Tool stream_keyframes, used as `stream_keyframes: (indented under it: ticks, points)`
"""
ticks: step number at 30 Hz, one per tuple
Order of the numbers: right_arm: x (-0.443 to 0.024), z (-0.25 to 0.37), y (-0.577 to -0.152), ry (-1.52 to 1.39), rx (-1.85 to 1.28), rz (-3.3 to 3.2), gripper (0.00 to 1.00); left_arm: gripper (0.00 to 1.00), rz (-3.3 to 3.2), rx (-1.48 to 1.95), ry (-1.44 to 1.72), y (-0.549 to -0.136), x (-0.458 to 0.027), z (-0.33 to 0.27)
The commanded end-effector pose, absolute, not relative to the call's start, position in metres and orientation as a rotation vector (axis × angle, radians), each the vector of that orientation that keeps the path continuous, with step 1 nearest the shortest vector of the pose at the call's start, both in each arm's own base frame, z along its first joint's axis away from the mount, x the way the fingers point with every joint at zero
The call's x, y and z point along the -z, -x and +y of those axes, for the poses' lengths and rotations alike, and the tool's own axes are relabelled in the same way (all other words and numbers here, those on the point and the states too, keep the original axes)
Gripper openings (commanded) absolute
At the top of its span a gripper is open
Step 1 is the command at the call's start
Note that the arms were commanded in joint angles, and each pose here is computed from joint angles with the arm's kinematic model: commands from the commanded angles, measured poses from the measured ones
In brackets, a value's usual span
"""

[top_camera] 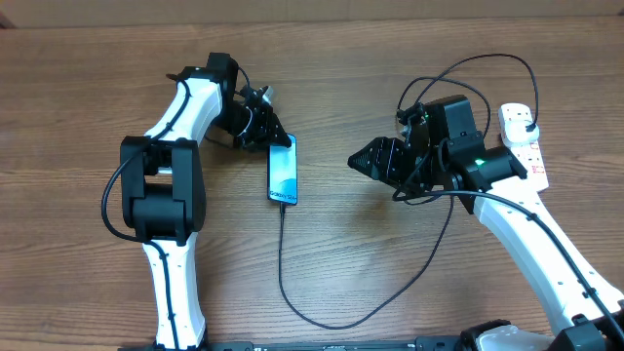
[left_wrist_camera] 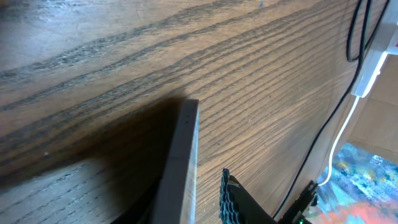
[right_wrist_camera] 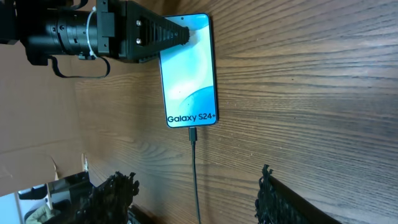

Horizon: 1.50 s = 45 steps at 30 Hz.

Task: Plug charger to phone and switch on socket
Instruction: 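Open the left gripper and move both arms away from the phone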

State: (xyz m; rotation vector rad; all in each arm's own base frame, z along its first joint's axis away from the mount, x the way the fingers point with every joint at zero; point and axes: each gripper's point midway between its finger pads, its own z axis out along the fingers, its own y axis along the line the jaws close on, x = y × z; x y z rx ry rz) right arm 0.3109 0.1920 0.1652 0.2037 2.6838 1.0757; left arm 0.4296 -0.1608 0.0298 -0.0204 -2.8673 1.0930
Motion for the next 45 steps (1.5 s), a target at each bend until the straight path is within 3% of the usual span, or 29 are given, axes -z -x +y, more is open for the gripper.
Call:
stream_keyframes:
  ticks: [1, 24, 30, 36, 40, 42, 45]
  points:
    - [-0.165, 0.189, -0.31, -0.202, -1.054, 2.682, 0.66, 0.29, -2.872, -1.109, 0.056, -0.431, -0.034, -0.165]
    - [-0.164, 0.188, -0.309, -0.205, -1.053, 2.687, 0.67, 0.49, -2.999, -0.627, 0.042, -0.425, -0.004, -0.118]
    - [-0.162, 0.187, -0.306, -0.172, -1.039, 2.7, 0.67, 0.61, -3.02, -0.541, 0.039, -0.426, -0.001, -0.107]
    - [-0.157, 0.178, -0.306, -0.18, -0.988, 2.717, 0.65, 0.59, -3.043, -0.528, 0.019, -0.433, -0.011, -0.098]
    - [-0.157, 0.16, -0.309, -0.218, -0.955, 2.722, 0.55, 0.57, -3.12, -0.549, 0.014, -0.45, -0.053, -0.092]
    - [-0.16, 0.149, -0.311, -0.235, -0.935, 2.725, 0.45, 0.57, -3.19, -0.554, 0.027, -0.46, -0.085, -0.089]
    - [-0.169, 0.126, -0.317, -0.288, -0.898, 2.717, 0.24, 0.6, -3.327, -0.59, 0.069, -0.473, -0.15, -0.09]
